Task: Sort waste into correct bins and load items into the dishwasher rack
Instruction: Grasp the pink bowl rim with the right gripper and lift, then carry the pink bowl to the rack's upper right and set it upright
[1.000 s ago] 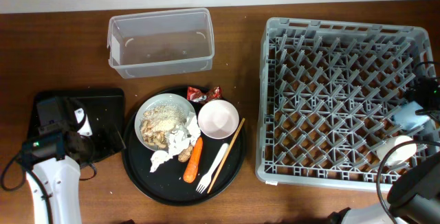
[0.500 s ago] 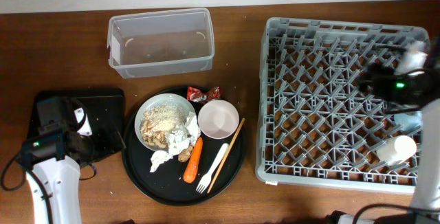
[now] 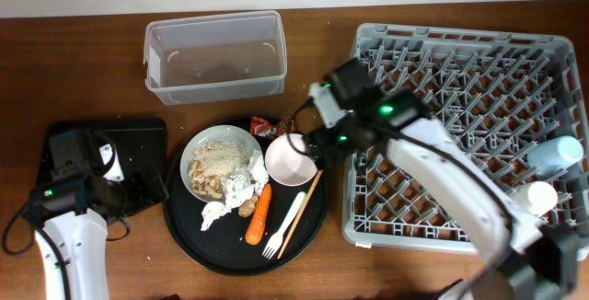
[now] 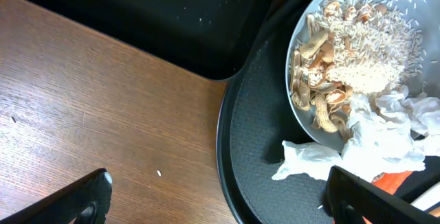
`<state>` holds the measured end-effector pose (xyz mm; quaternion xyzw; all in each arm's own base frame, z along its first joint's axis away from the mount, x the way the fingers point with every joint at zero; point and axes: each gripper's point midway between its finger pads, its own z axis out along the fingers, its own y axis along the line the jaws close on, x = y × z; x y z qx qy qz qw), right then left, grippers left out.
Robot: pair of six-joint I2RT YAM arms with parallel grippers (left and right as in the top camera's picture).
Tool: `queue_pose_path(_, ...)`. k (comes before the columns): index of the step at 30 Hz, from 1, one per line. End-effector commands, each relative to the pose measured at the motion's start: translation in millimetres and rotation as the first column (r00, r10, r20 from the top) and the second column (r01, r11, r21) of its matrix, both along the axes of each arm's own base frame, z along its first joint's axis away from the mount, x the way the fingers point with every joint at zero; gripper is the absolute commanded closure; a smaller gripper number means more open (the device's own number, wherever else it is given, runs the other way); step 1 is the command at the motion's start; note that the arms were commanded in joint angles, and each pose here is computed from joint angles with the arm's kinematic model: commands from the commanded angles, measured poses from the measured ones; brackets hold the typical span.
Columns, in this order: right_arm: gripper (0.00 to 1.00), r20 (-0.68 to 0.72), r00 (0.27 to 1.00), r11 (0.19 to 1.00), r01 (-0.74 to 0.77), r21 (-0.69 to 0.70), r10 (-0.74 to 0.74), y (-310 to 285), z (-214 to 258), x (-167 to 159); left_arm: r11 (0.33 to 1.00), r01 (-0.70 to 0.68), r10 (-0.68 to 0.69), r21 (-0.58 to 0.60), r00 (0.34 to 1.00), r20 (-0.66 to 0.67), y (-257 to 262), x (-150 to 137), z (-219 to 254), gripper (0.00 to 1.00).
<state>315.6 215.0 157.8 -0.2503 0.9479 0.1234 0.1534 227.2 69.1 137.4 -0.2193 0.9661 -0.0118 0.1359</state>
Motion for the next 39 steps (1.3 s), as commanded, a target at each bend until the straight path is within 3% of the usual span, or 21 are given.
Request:
queue_pose_path(1,0.20,-0.018,1.000,0.999,-0.016,-0.048,0.015,12.9,-30.4,12.1,1.000,0.013,-0.013,-0.002,1.000,0.014,0.2,2.9,4.1,0.01)
queue_pose_path(3,0.27,-0.045,0.999,0.998,-0.018,-0.064,0.015,16.1,-49.4,16.7,1.000,0.013,-0.013,-0.002,1.000,0.014,0.2,3.0,4.1,0.01)
queue_pose_path(15,0.43,-0.146,0.989,0.992,-0.027,-0.125,0.009,23.4,-129.8,28.5,1.000,0.013,-0.013,-0.002,1.000,0.014,0.2,3.0,4.1,0.01)
queue_pose_path(17,0.53,-0.152,0.988,0.991,-0.028,-0.128,0.008,23.1,-132.9,28.3,1.000,0.013,-0.013,-0.002,1.000,0.014,0.2,3.0,4.1,0.01)
queue_pose_path(21,0.84,-0.153,0.988,0.992,-0.016,-0.126,-0.003,23.3,-132.7,28.6,1.000,0.013,-0.013,-0.002,1.000,0.014,0.2,2.9,4.1,0.01)
queue_pose_path(23,0.90,-0.150,0.989,0.993,-0.002,-0.122,-0.017,23.6,-130.3,29.3,1.000,0.013,-0.013,-0.003,1.000,0.013,0.2,2.8,4.0,0.01)
queue_pose_path(28,0.95,-0.042,0.999,0.996,0.021,-0.087,-0.025,24.6,-84.2,44.1,1.000,0.013,-0.013,-0.002,1.000,0.014,0.2,2.9,4.1,0.01)
queue_pose_path(34,0.96,0.205,0.971,0.973,0.160,-0.167,-0.124,-17.2,14.9,73.3,1.000,0.013,-0.013,-0.002,1.000,0.014,0.2,2.9,4.1,0.01)
queue_pose_path(39,0.96,0.532,0.794,0.830,0.488,-0.269,-0.294,-116.1,103.9,98.4,1.000,0.013,-0.013,-0.002,1.000,0.014,0.2,3.1,4.1,0.01)
